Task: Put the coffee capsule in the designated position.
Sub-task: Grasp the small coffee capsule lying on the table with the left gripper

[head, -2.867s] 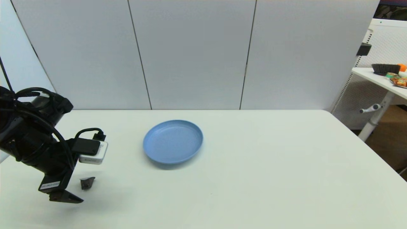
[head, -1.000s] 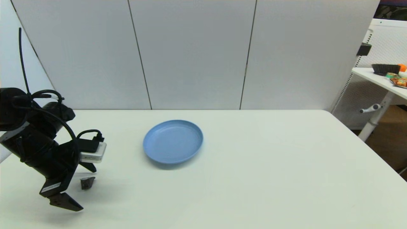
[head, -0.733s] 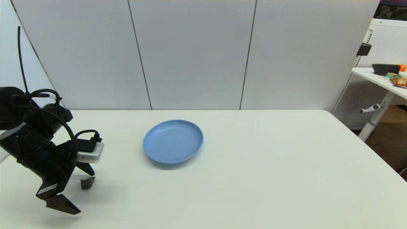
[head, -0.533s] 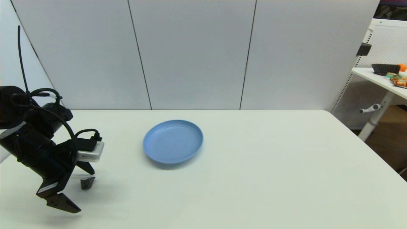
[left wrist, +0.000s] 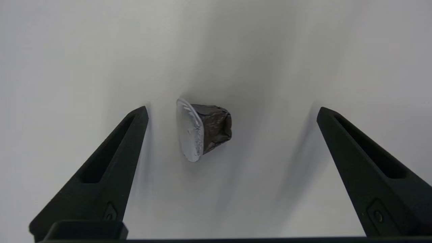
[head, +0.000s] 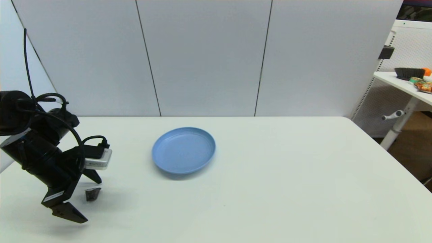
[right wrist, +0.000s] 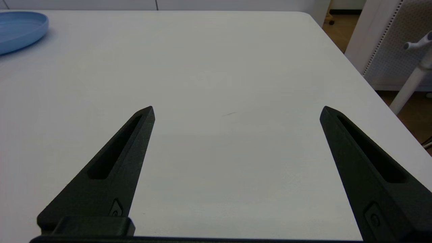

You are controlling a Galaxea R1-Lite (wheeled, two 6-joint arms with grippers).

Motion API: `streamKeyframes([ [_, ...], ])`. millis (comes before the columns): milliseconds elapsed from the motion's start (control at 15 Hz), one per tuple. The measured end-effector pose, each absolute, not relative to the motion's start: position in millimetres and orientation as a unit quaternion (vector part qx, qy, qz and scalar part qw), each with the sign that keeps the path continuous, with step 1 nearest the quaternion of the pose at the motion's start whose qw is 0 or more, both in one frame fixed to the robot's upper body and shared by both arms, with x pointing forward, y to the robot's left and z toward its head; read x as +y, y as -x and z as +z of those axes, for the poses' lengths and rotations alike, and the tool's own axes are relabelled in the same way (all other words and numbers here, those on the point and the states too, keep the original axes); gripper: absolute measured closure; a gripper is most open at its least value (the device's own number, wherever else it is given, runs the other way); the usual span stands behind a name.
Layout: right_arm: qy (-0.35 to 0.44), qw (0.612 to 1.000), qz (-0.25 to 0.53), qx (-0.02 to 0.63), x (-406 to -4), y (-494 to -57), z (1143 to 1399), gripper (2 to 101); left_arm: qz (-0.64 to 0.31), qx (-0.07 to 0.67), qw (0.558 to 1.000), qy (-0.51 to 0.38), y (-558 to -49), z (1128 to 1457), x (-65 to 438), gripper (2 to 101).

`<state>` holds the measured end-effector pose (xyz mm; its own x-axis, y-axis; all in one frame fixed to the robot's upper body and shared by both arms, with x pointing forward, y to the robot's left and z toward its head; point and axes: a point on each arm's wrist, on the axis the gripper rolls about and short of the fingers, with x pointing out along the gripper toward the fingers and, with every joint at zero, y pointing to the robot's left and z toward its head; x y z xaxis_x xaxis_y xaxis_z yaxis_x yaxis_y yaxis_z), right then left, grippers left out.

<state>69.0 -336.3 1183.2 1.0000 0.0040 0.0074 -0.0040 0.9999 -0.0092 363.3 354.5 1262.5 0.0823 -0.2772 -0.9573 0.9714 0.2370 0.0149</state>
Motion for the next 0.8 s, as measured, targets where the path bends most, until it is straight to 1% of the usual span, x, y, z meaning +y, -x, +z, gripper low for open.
streamKeyframes([
  [800,0.005,1.0,0.002,-0.004,-336.3,-69.0,1183.2,5.2,-0.49,0.469,0.636,-0.368,-369.5,1258.9,356.8,2.0],
])
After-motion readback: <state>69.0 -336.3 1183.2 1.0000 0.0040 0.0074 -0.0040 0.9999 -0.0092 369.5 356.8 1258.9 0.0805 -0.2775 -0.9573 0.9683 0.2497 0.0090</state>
